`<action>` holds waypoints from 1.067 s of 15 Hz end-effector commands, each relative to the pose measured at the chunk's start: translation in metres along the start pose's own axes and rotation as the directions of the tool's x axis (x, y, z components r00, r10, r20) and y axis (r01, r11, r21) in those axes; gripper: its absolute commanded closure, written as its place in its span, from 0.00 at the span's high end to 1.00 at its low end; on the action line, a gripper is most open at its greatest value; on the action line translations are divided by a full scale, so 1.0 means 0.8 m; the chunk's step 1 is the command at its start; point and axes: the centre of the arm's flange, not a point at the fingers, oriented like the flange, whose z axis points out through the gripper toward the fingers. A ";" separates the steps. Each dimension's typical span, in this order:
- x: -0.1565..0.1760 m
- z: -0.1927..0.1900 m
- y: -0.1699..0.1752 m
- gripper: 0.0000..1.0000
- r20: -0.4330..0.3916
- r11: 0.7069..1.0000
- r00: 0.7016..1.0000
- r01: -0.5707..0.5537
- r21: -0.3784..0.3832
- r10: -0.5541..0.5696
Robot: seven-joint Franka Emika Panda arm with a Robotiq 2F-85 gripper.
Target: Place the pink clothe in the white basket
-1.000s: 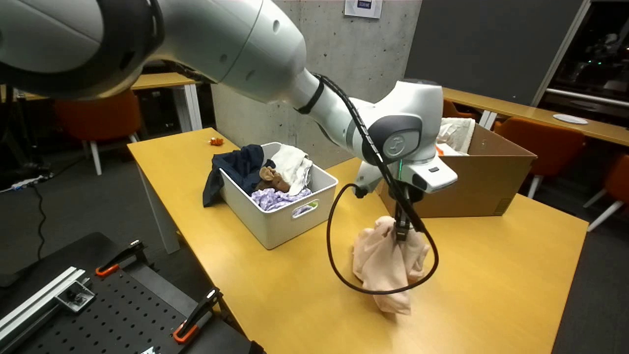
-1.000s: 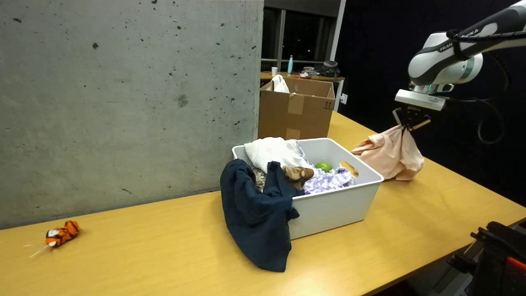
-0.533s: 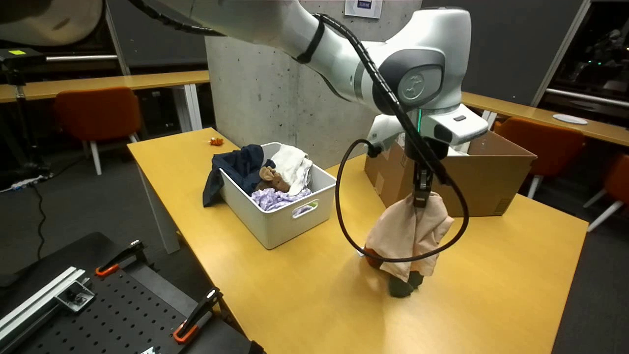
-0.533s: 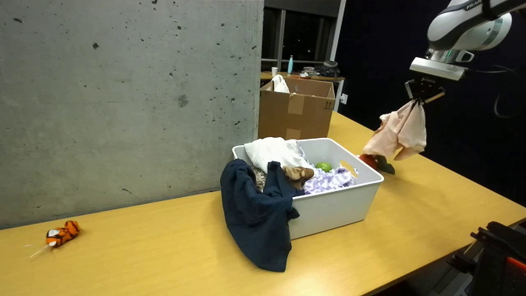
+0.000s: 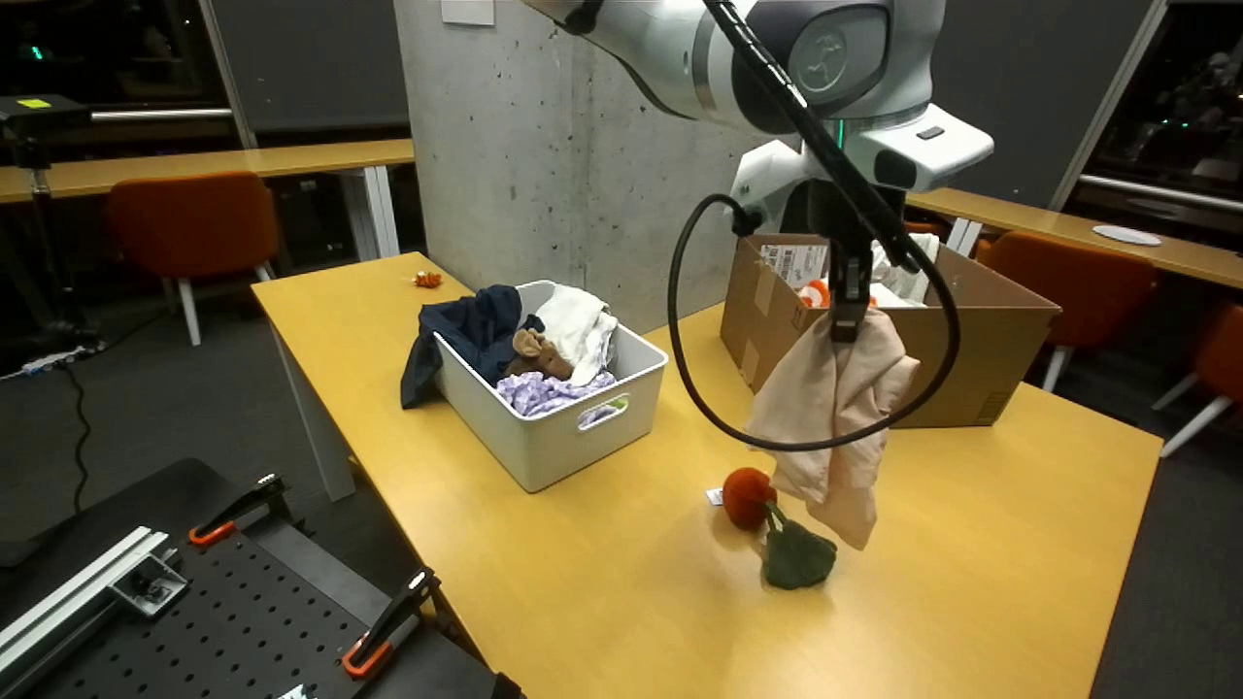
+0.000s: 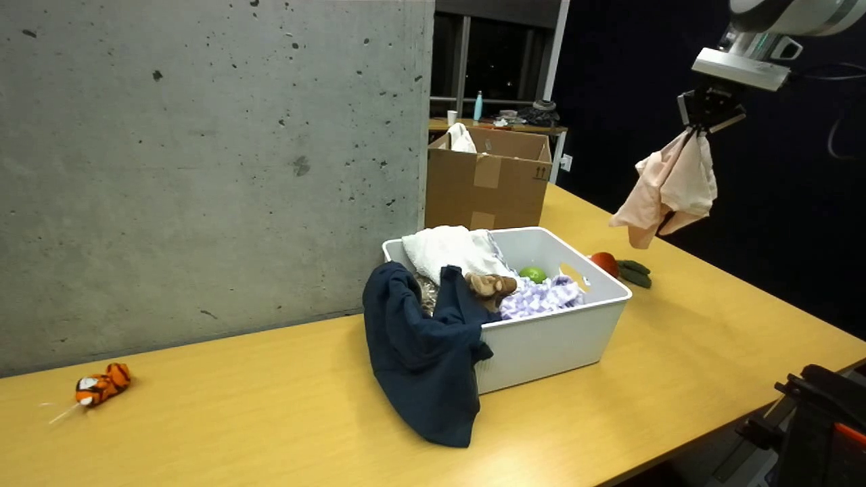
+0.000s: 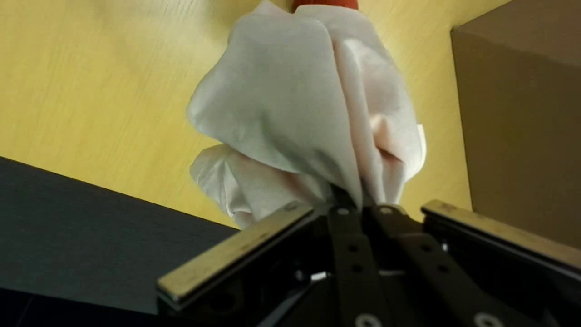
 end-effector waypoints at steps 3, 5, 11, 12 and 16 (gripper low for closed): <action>-0.047 -0.043 -0.048 0.01 0.050 0.993 0.992 0.111 0.045 -0.113; -0.073 -0.051 -0.068 0.01 0.064 0.986 0.985 0.156 0.063 -0.160; -0.151 -0.070 -0.115 0.01 0.086 0.949 0.950 0.290 0.121 -0.301; -0.170 -0.074 -0.124 0.01 0.091 0.940 0.940 0.316 0.131 -0.329; -0.264 -0.097 -0.159 0.01 0.095 0.885 0.885 0.437 0.160 -0.455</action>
